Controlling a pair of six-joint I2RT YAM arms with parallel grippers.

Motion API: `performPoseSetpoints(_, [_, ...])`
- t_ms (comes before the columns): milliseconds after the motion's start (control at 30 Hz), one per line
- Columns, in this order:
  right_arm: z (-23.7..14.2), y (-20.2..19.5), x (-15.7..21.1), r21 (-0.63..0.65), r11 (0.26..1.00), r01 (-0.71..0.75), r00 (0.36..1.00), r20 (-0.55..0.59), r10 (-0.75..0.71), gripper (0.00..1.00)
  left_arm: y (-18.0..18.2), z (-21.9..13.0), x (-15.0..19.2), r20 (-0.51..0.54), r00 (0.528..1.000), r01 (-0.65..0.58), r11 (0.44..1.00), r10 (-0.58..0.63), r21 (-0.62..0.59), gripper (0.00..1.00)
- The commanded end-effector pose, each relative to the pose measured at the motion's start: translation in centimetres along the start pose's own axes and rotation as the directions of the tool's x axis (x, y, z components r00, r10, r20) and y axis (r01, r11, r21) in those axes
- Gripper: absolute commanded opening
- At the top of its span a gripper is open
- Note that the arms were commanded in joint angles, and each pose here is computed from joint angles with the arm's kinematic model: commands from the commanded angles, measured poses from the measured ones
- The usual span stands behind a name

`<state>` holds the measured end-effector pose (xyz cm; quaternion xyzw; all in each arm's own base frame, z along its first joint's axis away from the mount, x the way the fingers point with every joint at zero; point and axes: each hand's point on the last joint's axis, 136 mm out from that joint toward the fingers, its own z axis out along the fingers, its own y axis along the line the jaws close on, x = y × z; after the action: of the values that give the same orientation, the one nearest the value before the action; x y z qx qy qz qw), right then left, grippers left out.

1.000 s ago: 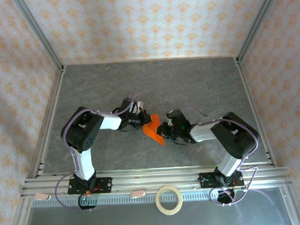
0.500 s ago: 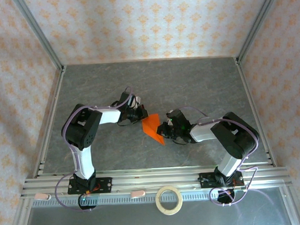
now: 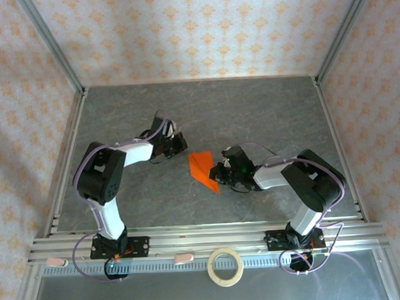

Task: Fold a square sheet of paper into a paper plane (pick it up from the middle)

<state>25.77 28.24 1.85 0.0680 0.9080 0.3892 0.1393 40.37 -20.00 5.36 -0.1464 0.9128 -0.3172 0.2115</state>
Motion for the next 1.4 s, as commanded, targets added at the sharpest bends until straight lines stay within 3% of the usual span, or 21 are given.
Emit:
performPoseSetpoints(0, [0.0,-5.8,3.4,0.199,0.979,-0.05,0.992,-0.101,0.071,0.0,-2.6,-1.9,0.2,0.05,0.998,-0.036,0.997,0.033,0.07,0.0])
performPoseSetpoints(167, [0.0,-5.4,3.2,0.187,0.981,-0.057,0.992,-0.096,0.077,0.0,-4.9,-0.2,5.3,-0.053,0.994,-0.091,0.985,0.099,0.15,0.0])
performPoseSetpoints(300, [0.0,-4.8,2.9,0.17,0.984,-0.057,0.993,-0.095,0.074,0.0,-4.3,2.0,8.4,-0.132,0.985,-0.088,0.986,0.107,0.142,0.0])
performPoseSetpoints(800, [-1.0,3.6,-0.7,-0.066,0.997,-0.027,0.999,-0.039,0.024,0.0,1.5,4.2,10.7,-0.19,0.978,-0.093,0.995,0.084,-0.038,0.0])
performPoseSetpoints(1067, [1.1,1.0,0.2,0.02,0.999,-0.051,0.994,-0.095,0.053,0.0,1.4,4.3,10.7,-0.19,0.979,-0.084,0.996,0.077,-0.026,0.0])
performPoseSetpoints(1367, [-2.1,-3.3,4.5,0.093,0.994,-0.064,0.988,-0.134,0.076,0.0,1.6,4.2,10.6,-0.19,0.978,-0.088,0.996,0.08,-0.032,0.0])
